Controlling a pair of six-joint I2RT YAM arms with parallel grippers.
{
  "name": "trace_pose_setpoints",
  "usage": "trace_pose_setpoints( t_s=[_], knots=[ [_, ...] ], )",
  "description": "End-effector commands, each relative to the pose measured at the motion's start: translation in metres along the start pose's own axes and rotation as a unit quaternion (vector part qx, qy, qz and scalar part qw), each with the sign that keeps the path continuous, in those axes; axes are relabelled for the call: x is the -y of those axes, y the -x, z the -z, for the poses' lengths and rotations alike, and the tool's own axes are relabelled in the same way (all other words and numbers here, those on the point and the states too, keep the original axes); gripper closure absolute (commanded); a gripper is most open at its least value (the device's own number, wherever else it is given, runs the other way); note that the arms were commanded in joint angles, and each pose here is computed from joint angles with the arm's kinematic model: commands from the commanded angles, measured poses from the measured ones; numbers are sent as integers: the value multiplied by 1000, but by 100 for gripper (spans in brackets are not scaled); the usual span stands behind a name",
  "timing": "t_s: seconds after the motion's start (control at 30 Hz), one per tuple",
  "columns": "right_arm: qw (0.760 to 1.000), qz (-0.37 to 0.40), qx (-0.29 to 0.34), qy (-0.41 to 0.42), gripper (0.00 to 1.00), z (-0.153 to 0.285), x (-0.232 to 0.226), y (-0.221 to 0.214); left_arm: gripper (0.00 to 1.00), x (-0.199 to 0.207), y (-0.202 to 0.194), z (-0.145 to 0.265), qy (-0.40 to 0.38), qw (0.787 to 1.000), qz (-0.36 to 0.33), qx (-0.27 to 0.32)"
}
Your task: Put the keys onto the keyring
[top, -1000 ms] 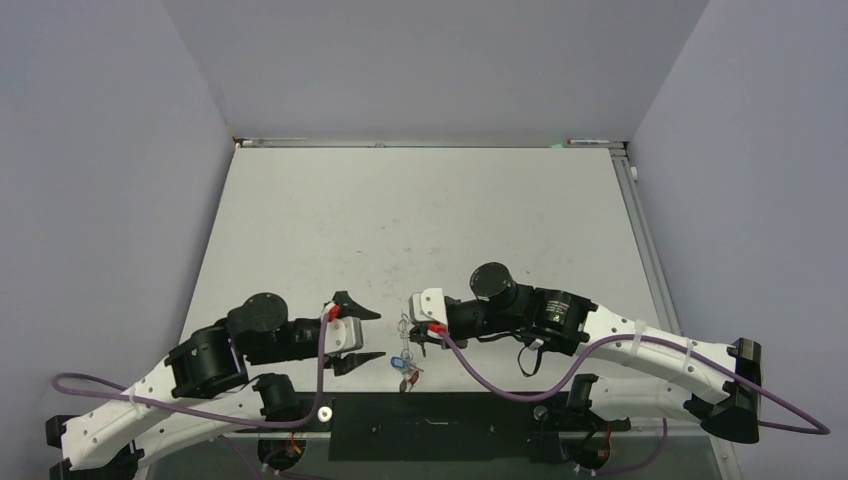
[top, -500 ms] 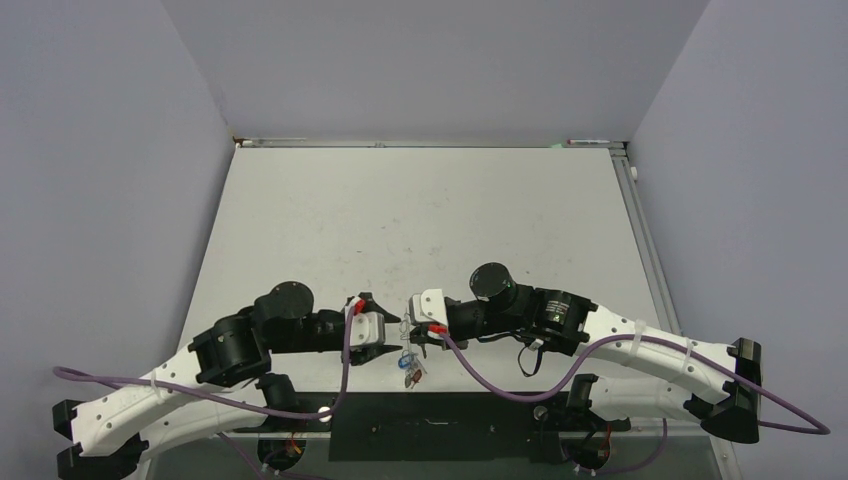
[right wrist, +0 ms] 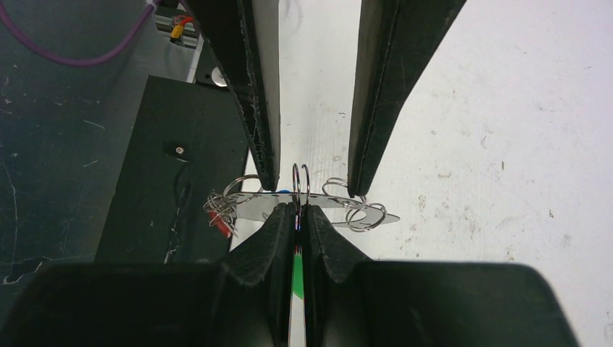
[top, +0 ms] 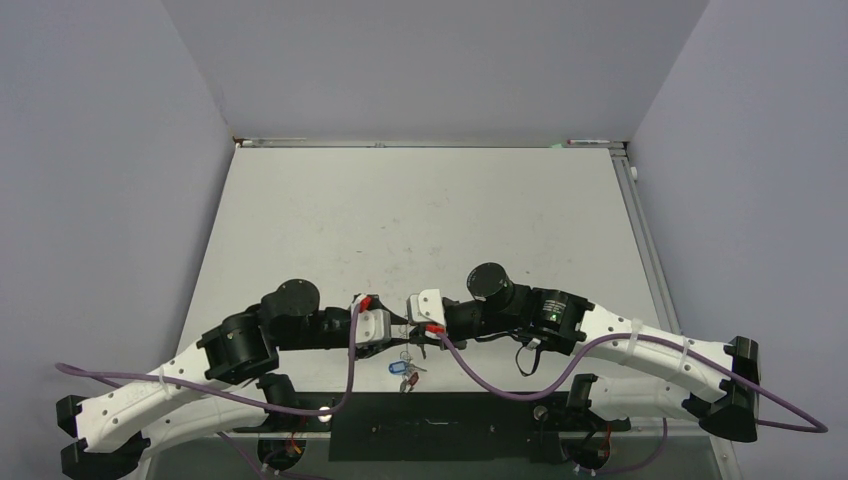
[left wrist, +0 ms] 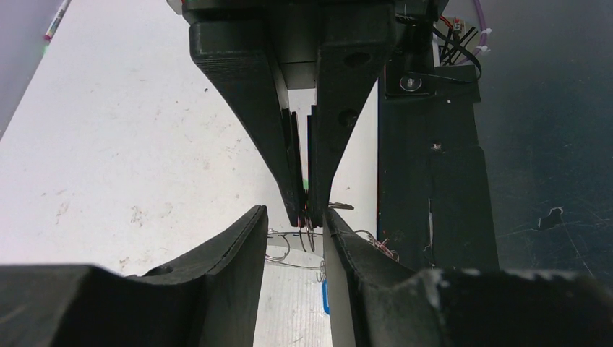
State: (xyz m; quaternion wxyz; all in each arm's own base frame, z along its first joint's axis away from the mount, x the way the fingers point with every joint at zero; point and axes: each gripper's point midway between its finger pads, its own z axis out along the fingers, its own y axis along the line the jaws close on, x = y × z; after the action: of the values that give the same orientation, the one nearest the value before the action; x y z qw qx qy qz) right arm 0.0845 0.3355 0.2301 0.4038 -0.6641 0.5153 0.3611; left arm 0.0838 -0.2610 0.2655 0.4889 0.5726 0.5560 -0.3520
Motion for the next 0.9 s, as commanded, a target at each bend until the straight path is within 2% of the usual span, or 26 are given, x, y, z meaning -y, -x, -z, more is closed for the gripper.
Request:
trace_pose_setpoints(
  t_s=[0.0,0.43,0.87],
  knots=[
    [999,21,45,-10,95,5,7,28,69,-2,13,-2,2,1000,-4,26],
    [998,23,51,-16,95,8,7,31,69,-1,5,-7,0,1000,4,22],
    [998,24,54,-17,95,9,7,32,77,-2,2,-10,2,1000,6,19]
  ],
)
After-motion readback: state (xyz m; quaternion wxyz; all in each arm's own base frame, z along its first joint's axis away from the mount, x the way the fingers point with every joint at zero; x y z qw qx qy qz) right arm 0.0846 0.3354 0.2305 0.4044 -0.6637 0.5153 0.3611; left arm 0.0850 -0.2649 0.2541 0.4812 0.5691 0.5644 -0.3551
